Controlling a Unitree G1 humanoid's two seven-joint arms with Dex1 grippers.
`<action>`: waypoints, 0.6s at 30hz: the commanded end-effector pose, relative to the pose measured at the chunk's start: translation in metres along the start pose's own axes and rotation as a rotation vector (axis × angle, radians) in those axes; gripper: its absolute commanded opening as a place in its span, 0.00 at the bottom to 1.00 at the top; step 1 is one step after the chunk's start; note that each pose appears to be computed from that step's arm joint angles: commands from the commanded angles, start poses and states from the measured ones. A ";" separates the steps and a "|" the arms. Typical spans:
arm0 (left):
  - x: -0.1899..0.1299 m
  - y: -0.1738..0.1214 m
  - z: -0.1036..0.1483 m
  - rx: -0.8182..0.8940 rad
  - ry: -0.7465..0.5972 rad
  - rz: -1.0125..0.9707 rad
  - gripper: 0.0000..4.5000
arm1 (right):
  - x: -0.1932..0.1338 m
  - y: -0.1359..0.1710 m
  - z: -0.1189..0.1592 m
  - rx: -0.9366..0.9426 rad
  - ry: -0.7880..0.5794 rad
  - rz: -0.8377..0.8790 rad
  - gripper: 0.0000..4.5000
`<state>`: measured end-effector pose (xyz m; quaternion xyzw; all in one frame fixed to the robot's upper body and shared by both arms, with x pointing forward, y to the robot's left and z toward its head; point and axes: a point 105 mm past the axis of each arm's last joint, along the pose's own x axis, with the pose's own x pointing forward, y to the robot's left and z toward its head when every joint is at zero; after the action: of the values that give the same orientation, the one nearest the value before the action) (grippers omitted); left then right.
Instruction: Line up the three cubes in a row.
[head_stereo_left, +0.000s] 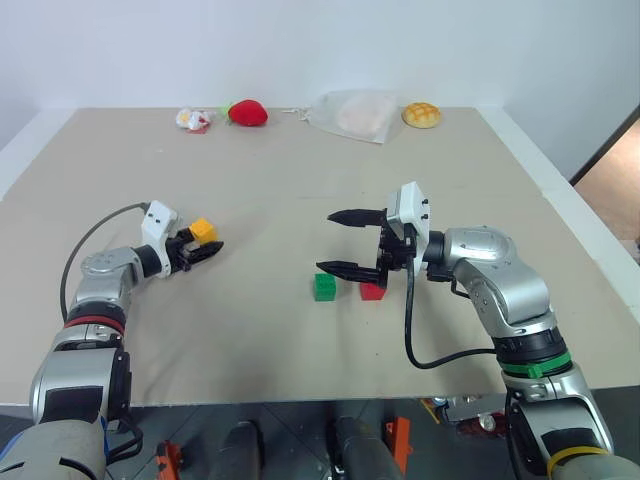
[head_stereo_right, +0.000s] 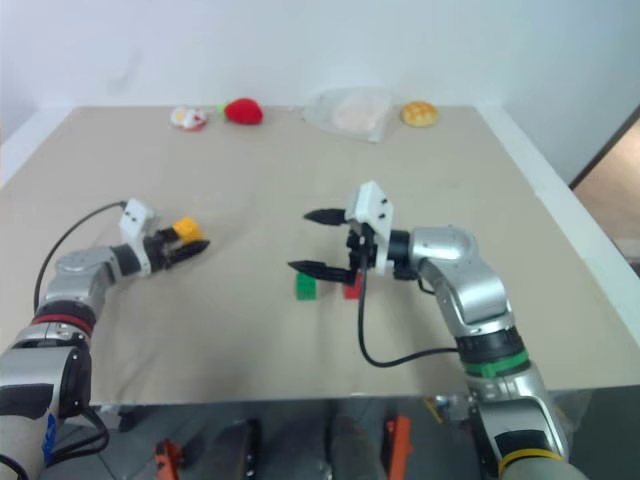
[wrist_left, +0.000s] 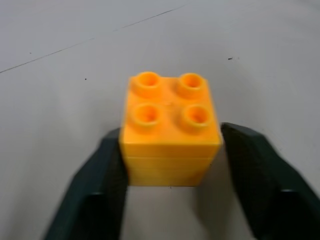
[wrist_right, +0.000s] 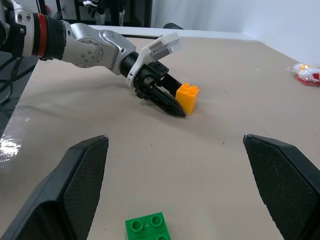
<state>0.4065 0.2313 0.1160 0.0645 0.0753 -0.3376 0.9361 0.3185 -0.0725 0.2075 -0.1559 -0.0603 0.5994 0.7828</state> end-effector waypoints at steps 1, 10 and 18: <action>-0.007 0.003 0.007 0.038 -0.027 -0.011 0.31 | -0.004 -0.003 0.010 -0.036 -0.020 -0.015 1.00; -0.002 -0.023 0.003 0.150 0.024 -0.165 0.29 | -0.003 -0.004 0.009 -0.031 -0.021 -0.011 1.00; 0.007 -0.106 0.007 0.297 0.031 -0.586 0.29 | -0.014 -0.005 0.003 -0.023 0.012 0.003 1.00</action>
<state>0.3499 0.1507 0.1066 0.1741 0.0631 -0.5804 0.7930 0.3183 -0.0806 0.2042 -0.1663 -0.0451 0.6052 0.7772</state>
